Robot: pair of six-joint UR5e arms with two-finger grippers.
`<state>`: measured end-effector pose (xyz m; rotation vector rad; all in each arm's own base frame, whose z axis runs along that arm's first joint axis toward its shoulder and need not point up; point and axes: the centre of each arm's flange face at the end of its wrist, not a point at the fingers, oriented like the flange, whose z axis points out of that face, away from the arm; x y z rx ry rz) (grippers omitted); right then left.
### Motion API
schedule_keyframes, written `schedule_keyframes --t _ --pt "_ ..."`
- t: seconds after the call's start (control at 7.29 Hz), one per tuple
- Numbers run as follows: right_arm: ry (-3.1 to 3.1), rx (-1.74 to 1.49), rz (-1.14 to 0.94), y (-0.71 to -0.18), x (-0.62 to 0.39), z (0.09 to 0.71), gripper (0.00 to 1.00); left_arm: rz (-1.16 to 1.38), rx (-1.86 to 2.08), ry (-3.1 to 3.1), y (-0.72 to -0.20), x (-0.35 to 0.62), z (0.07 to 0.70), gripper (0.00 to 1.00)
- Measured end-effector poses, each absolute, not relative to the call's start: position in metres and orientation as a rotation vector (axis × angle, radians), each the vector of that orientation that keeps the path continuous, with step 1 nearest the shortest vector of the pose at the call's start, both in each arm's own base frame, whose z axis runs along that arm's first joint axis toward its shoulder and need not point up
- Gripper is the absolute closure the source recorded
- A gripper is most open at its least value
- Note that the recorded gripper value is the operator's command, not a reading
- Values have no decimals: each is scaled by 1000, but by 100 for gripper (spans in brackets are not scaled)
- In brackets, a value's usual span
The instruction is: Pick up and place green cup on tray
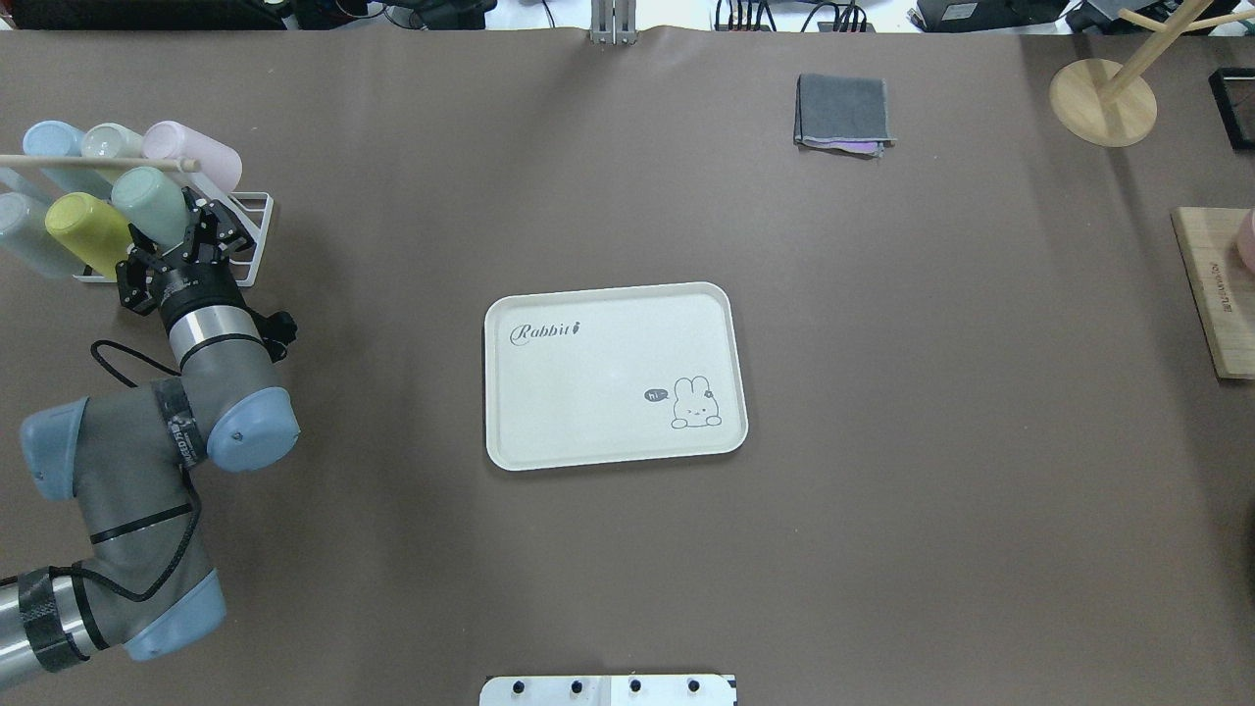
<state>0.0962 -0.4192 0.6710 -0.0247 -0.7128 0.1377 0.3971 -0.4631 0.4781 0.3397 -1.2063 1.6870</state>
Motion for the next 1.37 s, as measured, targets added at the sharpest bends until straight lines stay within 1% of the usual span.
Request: schedule_keyframes --t 0.82,1.37 --pt "-714 -33 142 -414 96 675 0 1677 373 -1206 -445 368 464 69" --pt "-714 -35 142 -413 96 676 0 1676 405 -1222 -439 345 428 69"
